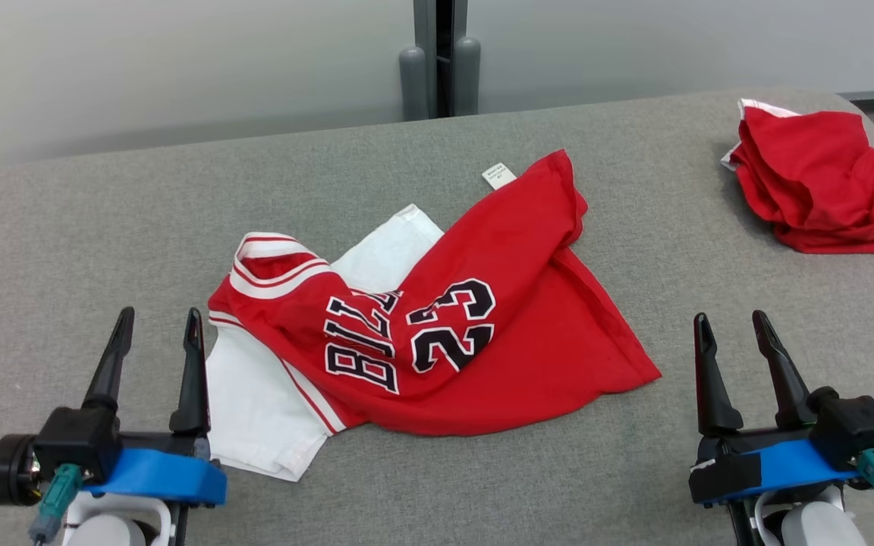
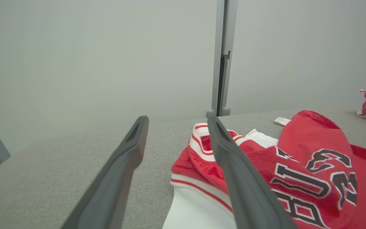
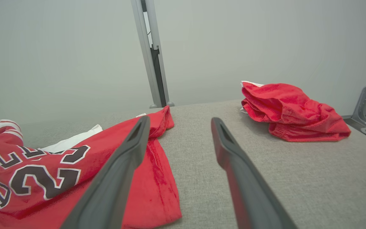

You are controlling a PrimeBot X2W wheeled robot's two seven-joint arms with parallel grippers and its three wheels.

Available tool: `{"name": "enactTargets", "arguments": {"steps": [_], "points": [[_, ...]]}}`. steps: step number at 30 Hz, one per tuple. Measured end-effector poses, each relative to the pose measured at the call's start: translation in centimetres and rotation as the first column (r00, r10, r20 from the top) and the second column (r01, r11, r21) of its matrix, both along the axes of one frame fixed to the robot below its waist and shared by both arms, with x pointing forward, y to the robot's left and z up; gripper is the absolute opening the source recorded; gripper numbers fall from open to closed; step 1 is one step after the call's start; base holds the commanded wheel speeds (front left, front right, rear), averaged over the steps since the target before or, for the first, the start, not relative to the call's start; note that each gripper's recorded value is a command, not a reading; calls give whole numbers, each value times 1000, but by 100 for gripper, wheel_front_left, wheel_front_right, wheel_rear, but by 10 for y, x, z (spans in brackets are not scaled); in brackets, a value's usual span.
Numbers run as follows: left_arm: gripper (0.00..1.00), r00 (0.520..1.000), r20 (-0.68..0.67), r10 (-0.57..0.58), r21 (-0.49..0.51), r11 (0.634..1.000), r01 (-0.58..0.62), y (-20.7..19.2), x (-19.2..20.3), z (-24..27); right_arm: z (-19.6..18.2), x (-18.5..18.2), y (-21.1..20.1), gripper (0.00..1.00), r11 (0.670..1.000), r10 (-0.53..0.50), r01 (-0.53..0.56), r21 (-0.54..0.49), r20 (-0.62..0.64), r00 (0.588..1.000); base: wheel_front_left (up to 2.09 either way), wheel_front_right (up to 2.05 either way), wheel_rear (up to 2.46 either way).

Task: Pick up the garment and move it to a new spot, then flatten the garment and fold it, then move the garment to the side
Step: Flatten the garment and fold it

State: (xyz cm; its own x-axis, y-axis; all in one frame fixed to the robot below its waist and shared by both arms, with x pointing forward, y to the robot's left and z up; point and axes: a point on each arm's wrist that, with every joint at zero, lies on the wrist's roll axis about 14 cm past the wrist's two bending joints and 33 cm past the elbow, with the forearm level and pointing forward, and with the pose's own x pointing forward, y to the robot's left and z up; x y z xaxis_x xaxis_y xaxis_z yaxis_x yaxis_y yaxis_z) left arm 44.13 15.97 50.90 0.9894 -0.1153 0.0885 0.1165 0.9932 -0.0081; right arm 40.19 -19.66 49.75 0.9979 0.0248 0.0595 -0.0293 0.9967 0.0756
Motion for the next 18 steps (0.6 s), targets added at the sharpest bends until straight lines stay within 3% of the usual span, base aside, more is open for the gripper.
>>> {"name": "enactTargets", "arguments": {"steps": [8,18], "points": [[100,997,-19,69,-15,997,-70,17,-38,-5,7,-11,21,100,998,58,-58,7,22,998,0,0,0],[100,994,-20,112,-15,994,-112,30,-59,-5,21,-22,35,100,995,99,-99,8,62,993,0,0,0]]}}
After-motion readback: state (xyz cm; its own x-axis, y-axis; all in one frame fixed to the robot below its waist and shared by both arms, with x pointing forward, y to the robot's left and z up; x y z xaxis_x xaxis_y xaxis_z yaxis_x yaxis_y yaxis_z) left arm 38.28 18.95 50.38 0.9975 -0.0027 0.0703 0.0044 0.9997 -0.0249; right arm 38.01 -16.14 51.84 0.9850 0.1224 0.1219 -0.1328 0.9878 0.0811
